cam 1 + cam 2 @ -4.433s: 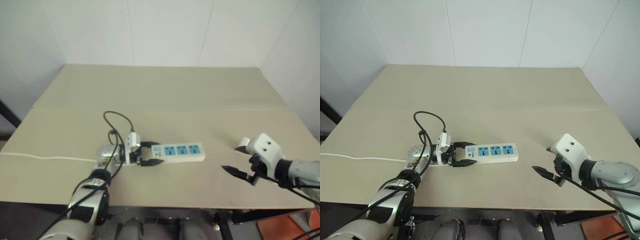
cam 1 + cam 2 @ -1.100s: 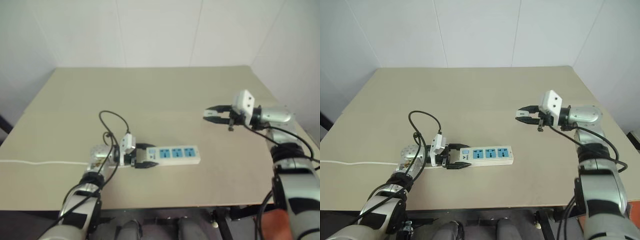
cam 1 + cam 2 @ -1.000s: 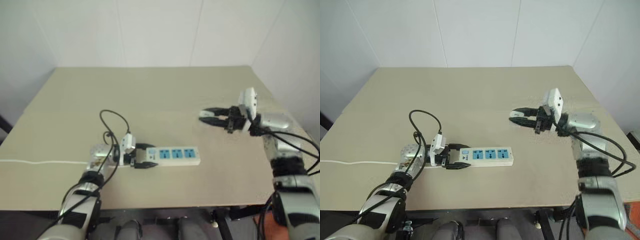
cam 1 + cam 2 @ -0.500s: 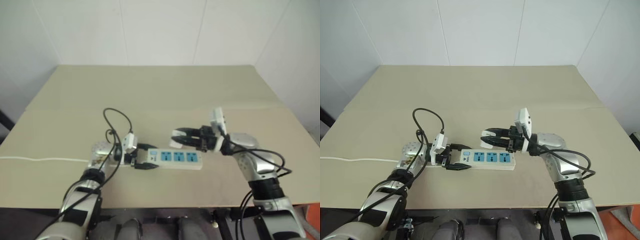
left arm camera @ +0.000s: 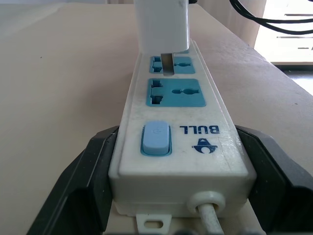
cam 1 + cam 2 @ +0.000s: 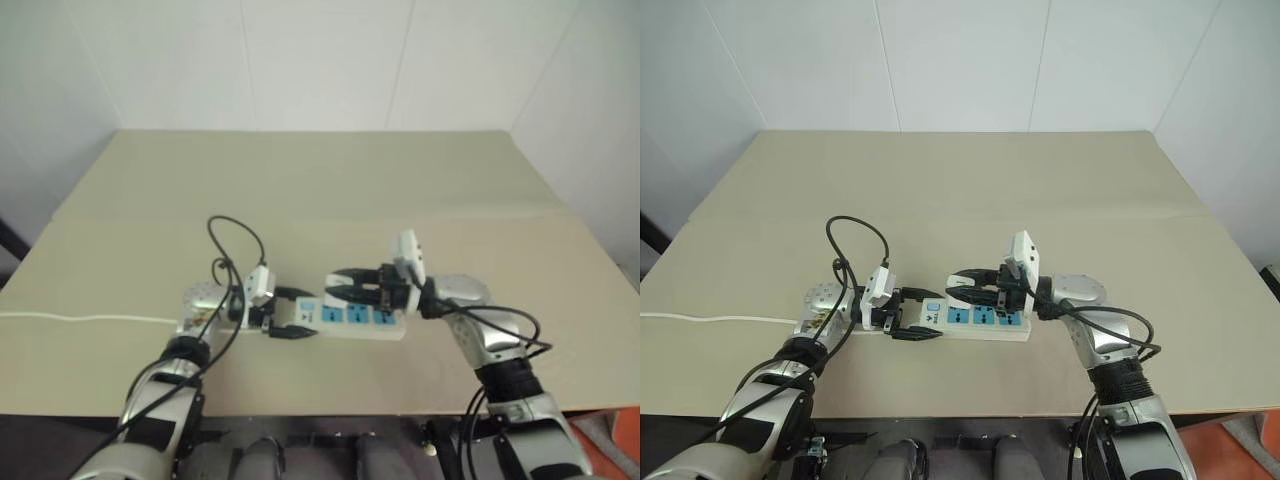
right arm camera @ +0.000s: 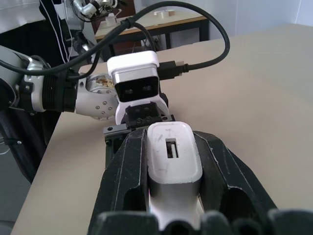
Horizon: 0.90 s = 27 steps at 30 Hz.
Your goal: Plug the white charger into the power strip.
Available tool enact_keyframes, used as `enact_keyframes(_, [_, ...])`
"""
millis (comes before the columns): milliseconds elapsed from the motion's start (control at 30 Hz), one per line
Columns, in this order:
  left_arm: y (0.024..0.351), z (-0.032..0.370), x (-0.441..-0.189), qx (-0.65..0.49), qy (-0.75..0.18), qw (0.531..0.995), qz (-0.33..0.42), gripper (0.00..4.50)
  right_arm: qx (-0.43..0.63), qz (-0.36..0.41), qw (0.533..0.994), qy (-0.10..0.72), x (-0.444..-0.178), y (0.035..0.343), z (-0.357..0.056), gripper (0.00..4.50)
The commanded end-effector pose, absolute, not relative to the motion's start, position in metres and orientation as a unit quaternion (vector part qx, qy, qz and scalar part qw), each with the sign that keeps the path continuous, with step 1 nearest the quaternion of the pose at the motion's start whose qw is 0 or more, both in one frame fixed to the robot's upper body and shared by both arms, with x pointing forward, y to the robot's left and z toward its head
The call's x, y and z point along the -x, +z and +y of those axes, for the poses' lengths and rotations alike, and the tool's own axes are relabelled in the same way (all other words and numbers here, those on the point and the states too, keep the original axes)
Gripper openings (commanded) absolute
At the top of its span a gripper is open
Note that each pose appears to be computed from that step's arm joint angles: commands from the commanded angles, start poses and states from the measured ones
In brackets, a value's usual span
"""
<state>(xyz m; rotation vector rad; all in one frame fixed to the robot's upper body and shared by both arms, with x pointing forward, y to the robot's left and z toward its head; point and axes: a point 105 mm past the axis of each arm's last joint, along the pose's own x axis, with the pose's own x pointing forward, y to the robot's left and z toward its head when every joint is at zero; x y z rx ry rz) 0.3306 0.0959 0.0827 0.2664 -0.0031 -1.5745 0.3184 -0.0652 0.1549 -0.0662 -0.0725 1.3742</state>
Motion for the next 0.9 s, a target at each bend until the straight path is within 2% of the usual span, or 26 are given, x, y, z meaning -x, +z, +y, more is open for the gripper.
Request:
enact_keyframes(33, [0.079, 0.096, -0.327, -0.134, -0.719, 0.681, 0.016, 3.27, 0.049, -0.061, 0.761, 0.645, -0.319, 0.166, -0.061, 1.12])
enact_keyframes(900, [0.081, 0.096, -0.329, -0.132, -0.718, 0.683, 0.013, 3.27, 0.075, -0.046, 0.761, 0.643, -0.332, 0.147, -0.063, 1.12])
